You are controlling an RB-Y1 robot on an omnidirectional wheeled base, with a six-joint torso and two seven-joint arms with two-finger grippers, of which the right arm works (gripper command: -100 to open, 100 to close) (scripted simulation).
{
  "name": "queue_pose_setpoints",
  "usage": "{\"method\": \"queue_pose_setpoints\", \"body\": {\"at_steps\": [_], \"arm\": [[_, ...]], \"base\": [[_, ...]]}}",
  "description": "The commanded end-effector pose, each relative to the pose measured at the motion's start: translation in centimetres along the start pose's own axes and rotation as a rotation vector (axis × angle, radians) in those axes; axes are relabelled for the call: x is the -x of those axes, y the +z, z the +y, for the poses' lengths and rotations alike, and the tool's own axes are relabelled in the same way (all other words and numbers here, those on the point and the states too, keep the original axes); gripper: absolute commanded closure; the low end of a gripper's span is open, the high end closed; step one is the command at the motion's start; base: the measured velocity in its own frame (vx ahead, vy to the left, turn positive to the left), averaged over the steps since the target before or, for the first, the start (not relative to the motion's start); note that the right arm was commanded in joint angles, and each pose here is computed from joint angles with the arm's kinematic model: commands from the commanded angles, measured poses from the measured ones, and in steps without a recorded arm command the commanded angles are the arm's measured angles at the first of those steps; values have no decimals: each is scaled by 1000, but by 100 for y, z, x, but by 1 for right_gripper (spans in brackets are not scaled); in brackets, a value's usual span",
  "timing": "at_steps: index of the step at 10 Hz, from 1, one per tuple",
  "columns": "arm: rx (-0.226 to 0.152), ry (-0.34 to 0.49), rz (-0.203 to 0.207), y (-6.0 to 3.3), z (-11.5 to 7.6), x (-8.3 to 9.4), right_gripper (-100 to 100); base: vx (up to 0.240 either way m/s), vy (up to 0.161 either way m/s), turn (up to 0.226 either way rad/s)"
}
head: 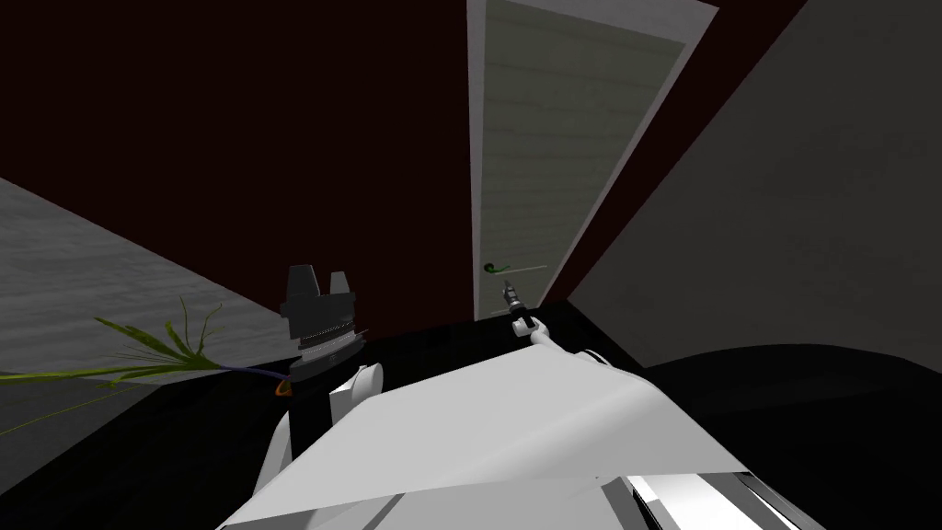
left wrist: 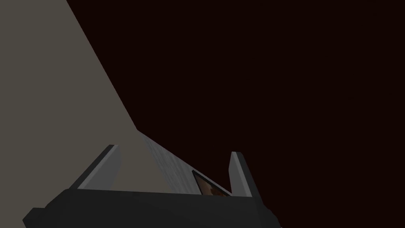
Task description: Pull the door open
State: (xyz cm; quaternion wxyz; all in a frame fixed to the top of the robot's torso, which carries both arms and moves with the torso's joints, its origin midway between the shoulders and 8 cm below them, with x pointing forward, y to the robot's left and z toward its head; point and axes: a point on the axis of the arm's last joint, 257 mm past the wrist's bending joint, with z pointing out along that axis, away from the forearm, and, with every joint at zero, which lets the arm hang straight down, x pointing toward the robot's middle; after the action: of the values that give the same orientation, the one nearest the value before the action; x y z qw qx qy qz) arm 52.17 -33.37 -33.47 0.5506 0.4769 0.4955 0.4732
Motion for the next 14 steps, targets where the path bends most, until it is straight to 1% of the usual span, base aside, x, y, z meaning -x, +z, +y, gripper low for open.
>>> {"method": "queue_pose_setpoints", "body": {"at_steps": [1, 2, 5, 6, 7, 8, 10, 11, 12, 13, 14], "arm": [[-21, -3, -8, 6, -77, 52, -100], [-33, -5, -13, 10, -125, 81, -100], [-50, -7, -20, 14, -191, 123, -100], [-46, -7, -18, 15, -174, 111, -100], [-51, -7, -38, -45, -211, 295, -100], [-53, -6, -45, -68, -223, 362, -100], [-59, -6, -81, -186, -270, 688, -100], [-62, -6, -100, -252, -287, 862, -100], [-62, -6, -100, -252, -287, 862, -100], [-64, -7, -126, -350, -303, 1106, -100], [-64, -7, -126, -350, -303, 1106, -100]], "base": [[62, -50, 142], [91, -56, 130], [52, -52, 60], [14, -19, 13], [104, 25, 130], [156, 44, 137], [227, 59, 154], [200, 40, 250], [122, 17, 52], [129, 25, 170], [128, 13, 78]]}}
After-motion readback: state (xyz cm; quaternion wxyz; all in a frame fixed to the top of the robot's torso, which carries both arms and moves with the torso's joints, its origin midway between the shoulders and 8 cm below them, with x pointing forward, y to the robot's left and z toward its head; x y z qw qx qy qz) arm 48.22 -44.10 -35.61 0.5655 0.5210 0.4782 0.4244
